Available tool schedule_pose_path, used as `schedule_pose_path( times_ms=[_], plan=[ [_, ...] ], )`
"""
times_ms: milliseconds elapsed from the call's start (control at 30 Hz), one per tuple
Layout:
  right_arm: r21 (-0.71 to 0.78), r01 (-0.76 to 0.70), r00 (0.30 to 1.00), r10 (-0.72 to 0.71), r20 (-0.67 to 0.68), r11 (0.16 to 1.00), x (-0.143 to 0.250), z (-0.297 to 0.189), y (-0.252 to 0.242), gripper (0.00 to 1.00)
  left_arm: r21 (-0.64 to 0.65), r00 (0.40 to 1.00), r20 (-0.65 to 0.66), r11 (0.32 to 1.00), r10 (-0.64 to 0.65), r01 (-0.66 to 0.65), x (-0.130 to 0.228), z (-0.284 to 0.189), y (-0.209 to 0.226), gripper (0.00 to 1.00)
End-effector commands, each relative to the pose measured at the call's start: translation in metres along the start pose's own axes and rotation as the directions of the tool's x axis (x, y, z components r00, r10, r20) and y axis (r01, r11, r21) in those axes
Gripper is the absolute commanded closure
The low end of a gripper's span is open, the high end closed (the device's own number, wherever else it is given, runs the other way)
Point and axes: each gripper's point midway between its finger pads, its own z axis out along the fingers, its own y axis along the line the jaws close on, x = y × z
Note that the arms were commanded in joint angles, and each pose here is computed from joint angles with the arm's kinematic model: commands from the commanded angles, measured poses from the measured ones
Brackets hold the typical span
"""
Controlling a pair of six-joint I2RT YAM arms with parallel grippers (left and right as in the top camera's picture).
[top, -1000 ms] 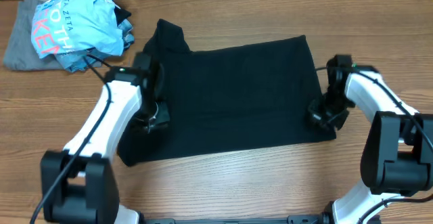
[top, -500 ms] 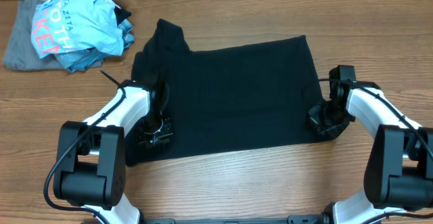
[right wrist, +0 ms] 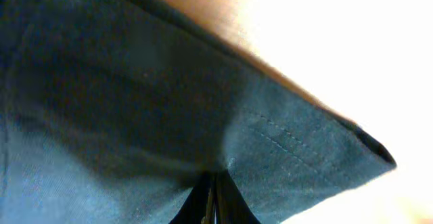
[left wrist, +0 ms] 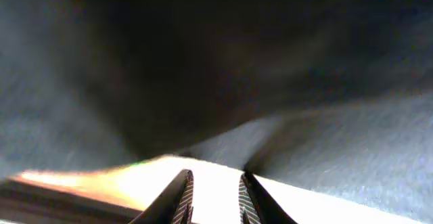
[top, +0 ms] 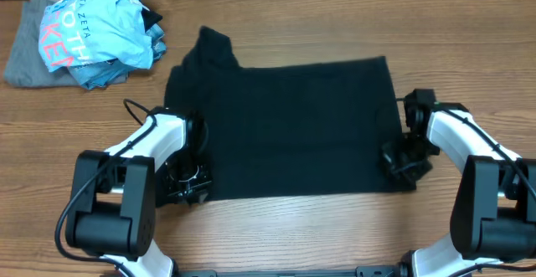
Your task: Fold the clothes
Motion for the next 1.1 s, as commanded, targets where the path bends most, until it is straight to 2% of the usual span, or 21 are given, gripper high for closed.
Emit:
schedule_pose_path(
  times_ms=[0, 100, 167, 200, 233, 267, 300, 333, 433, 533, 667, 767, 867, 1067],
  plan=[
    [0.068, -0.083, 0.994, 0.077, 0.076, 0.994, 0.000, -0.007, -0.027, 0.96, 0.043, 0.995, 0.090, 0.998, -0.041, 0.038, 0.006, -0.023, 0.002, 0.74],
    [-0.030, -0.067, 0.987, 0.070, 0.143, 0.997, -0.001, -0.037, -0.023, 0.96, 0.106, 0.981, 0.190, 0.994, -0.041, 0.021, 0.010, -0.048, 0.002, 0.73],
    [-0.102, -0.004, 0.978, 0.025, 0.206, 0.995, -0.004, -0.061, -0.018, 0.94, 0.149, 0.964, 0.262, 0.989, -0.040, 0.001, 0.012, -0.065, 0.002, 0.66],
    [-0.137, 0.041, 0.970, -0.007, 0.244, 0.990, -0.006, -0.075, -0.014, 0.83, 0.173, 0.953, 0.301, 0.985, -0.043, -0.010, 0.013, -0.075, 0.002, 0.56],
    [-0.172, 0.087, 0.957, -0.035, 0.287, 0.981, -0.009, -0.091, -0.009, 0.60, 0.194, 0.941, 0.336, 0.981, -0.045, -0.022, 0.013, -0.084, 0.001, 0.38],
    [-0.197, 0.127, 0.944, -0.057, 0.324, 0.972, -0.011, -0.105, -0.005, 0.23, 0.215, 0.924, 0.380, 0.976, -0.040, -0.046, 0.012, -0.095, -0.001, 0.21],
    [-0.225, 0.179, 0.924, -0.085, 0.373, 0.958, -0.014, -0.124, 0.001, 0.04, 0.235, 0.905, 0.424, 0.970, -0.038, -0.070, 0.009, -0.108, -0.004, 0.13],
    [-0.260, 0.226, 0.897, -0.097, 0.431, 0.939, -0.018, -0.149, 0.009, 0.00, 0.262, 0.874, 0.485, 0.959, -0.038, -0.104, 0.004, -0.127, -0.009, 0.07],
    [-0.337, 0.276, 0.849, -0.064, 0.525, 0.900, -0.028, -0.201, 0.028, 0.00, 0.300, 0.788, 0.615, 0.933, -0.031, -0.198, -0.012, -0.178, -0.024, 0.00],
    [-0.408, 0.316, 0.802, -0.012, 0.597, 0.856, -0.037, -0.244, 0.044, 0.00, 0.315, 0.702, 0.711, 0.910, -0.039, -0.268, -0.027, -0.231, -0.038, 0.00],
    [-0.478, 0.368, 0.764, 0.034, 0.645, 0.797, -0.044, -0.276, 0.064, 0.00, 0.341, 0.646, 0.759, 0.892, -0.076, -0.296, -0.055, -0.282, -0.059, 0.00],
    [-0.489, 0.377, 0.761, 0.038, 0.648, 0.787, -0.047, -0.277, 0.070, 0.00, 0.376, 0.659, 0.745, 0.884, -0.109, -0.279, -0.085, -0.297, -0.081, 0.00],
    [-0.471, 0.361, 0.779, 0.017, 0.627, 0.805, -0.052, -0.263, 0.076, 0.00, 0.417, 0.699, 0.706, 0.863, -0.110, -0.285, -0.121, -0.295, -0.114, 0.00],
    [-0.365, 0.292, 0.858, -0.074, 0.509, 0.884, -0.058, -0.200, 0.078, 0.00, 0.445, 0.751, 0.649, 0.861, -0.120, -0.247, -0.190, -0.269, -0.158, 0.00]
  ],
)
